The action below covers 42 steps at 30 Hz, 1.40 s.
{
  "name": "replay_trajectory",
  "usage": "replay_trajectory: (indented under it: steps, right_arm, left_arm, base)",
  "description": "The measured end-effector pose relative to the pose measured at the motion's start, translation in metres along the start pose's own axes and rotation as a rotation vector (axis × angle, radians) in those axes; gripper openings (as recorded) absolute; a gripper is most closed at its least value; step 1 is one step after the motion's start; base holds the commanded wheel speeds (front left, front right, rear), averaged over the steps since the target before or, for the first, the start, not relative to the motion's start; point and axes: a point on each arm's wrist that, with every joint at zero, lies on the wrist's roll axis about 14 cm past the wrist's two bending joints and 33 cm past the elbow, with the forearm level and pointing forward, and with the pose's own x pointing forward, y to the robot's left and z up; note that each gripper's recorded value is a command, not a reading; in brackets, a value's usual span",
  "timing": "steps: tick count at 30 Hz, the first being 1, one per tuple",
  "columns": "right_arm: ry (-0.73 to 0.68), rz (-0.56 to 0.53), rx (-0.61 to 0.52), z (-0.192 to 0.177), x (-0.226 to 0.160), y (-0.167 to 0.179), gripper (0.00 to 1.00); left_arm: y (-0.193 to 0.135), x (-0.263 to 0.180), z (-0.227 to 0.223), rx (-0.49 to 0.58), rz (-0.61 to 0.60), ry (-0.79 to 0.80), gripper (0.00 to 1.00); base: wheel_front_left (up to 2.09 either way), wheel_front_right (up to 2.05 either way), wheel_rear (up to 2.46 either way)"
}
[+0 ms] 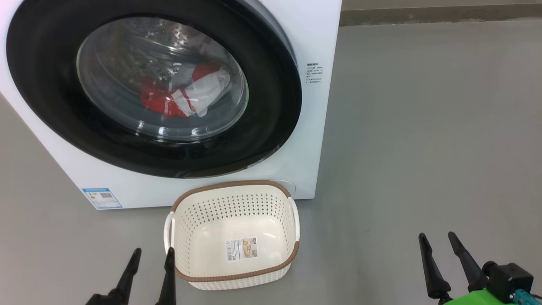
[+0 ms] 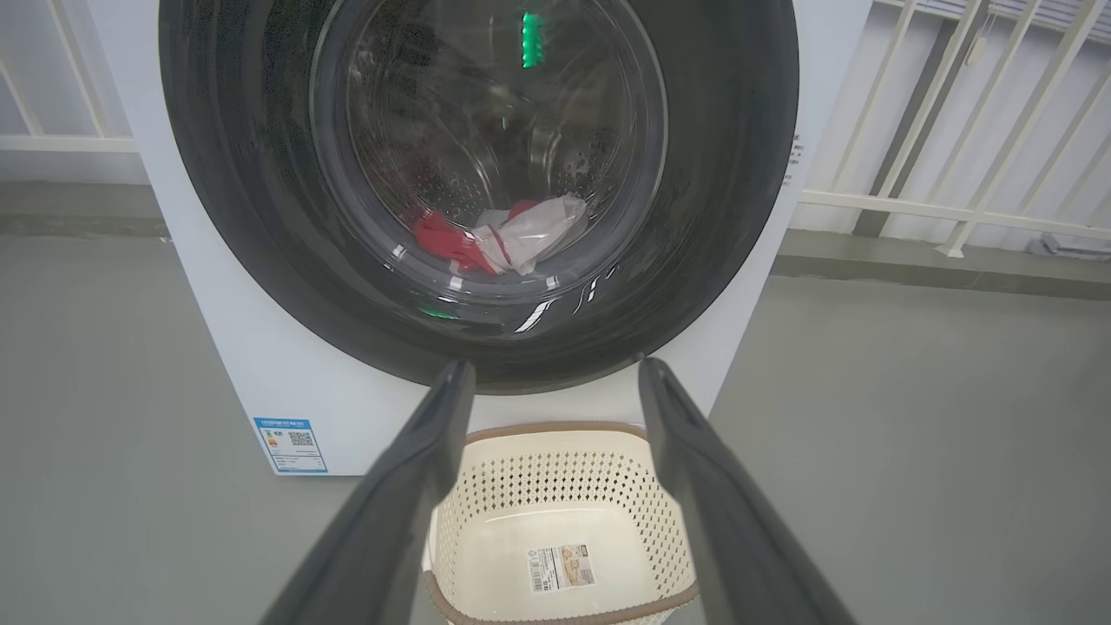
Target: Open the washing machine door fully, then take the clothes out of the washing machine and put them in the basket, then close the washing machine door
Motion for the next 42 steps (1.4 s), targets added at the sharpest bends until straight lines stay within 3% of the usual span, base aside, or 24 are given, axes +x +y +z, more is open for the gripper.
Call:
replay_trajectory:
  steps: [11,21,22,23,24,29,35,42]
  right_arm:
    - [-0.01,0.015,-0.092,0.001,-0.004,0.001,1.0]
    - [-0.04,0.009,-0.059,0.01,-0.002,0.002,1.0]
    - [-0.051,0.003,-0.03,0.012,-0.001,0.001,0.45]
    - [-0.052,-0.001,-0.009,0.012,-0.001,0.0,0.05]
    - [-0.049,0.002,0.004,0.01,-0.001,0.002,0.0]
    - [-0.087,0.033,0.105,0.021,0.016,0.016,0.0]
    - [-0.21,0.143,0.216,0.068,0.061,0.055,0.0]
    - [-0.32,0.267,0.272,0.117,0.105,0.093,0.0]
  left_arm:
    - [-0.001,-0.004,-0.001,0.098,-0.019,-0.009,1.0]
    - [-0.001,-0.004,-0.003,0.098,-0.018,-0.004,1.0]
    - [-0.001,-0.003,-0.003,0.098,-0.017,-0.003,1.0]
    - [-0.001,-0.003,-0.004,0.098,-0.017,-0.001,1.0]
    - [0.0,-0.003,-0.004,0.097,-0.017,0.0,1.0]
    - [-0.001,-0.002,-0.007,0.09,-0.02,0.008,1.0]
    - [-0.008,0.005,-0.008,0.078,-0.039,0.01,1.0]
    - [-0.011,0.017,-0.01,0.069,-0.048,0.014,1.0]
  base:
    - [0.0,0.0,0.0]
    - [0.0,0.0,0.0]
    - [0.0,0.0,0.0]
    - [0.0,0.0,0.0]
    - [0.0,0.0,0.0]
    - [0.0,0.0,0.0]
    - [0.0,0.0,0.0]
    - [0.0,0.0,0.0]
